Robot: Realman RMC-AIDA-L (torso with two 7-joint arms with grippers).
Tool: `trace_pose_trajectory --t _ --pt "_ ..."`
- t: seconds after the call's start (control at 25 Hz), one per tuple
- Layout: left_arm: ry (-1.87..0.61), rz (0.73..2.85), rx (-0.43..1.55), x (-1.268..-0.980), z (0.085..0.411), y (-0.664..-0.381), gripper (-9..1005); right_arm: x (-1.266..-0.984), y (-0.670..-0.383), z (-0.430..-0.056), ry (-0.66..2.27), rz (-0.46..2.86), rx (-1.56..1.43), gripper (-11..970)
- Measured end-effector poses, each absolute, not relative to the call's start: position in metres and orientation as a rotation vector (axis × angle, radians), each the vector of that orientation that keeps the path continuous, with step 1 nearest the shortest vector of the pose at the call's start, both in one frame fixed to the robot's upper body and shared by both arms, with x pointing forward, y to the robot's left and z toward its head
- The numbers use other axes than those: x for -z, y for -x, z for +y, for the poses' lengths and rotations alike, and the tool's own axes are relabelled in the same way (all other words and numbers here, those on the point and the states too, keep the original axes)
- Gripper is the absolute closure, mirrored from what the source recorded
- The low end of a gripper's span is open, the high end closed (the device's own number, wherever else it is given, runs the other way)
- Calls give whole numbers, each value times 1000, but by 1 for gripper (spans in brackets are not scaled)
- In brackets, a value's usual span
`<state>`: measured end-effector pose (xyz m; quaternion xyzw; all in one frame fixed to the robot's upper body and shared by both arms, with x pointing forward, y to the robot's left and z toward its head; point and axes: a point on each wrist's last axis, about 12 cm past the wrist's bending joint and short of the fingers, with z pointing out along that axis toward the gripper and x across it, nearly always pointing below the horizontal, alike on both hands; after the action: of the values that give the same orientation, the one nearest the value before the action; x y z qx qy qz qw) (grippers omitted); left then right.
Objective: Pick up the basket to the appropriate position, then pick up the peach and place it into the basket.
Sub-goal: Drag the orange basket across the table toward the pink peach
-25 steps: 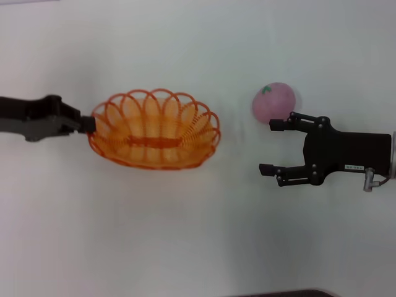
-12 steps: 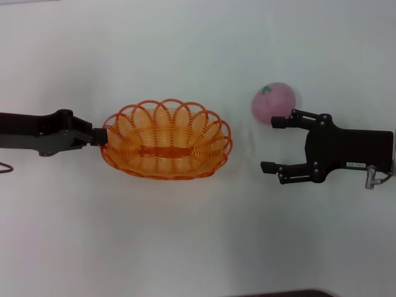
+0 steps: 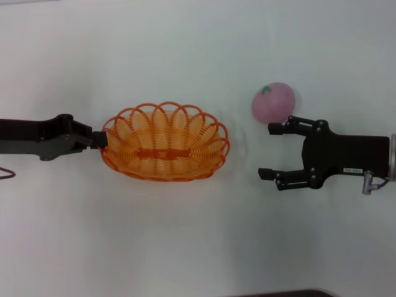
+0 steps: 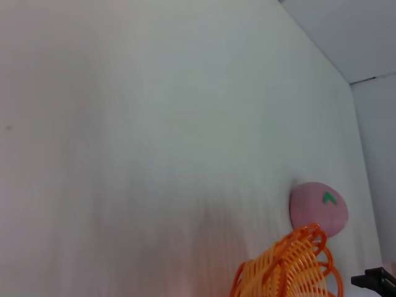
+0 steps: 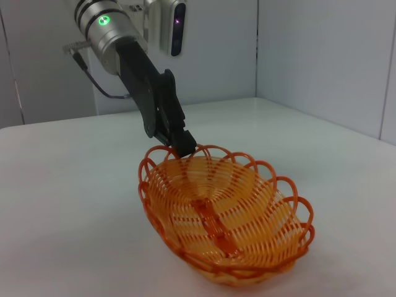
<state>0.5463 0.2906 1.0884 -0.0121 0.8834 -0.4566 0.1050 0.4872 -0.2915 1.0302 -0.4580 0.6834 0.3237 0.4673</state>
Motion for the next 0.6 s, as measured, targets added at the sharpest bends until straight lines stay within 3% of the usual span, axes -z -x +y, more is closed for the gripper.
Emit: trace_pose_trajectory --t 0.6 --pt "107 2608 1313 -1079 296 -540 959 -1029 -486 -290 1122 1678 -798 13"
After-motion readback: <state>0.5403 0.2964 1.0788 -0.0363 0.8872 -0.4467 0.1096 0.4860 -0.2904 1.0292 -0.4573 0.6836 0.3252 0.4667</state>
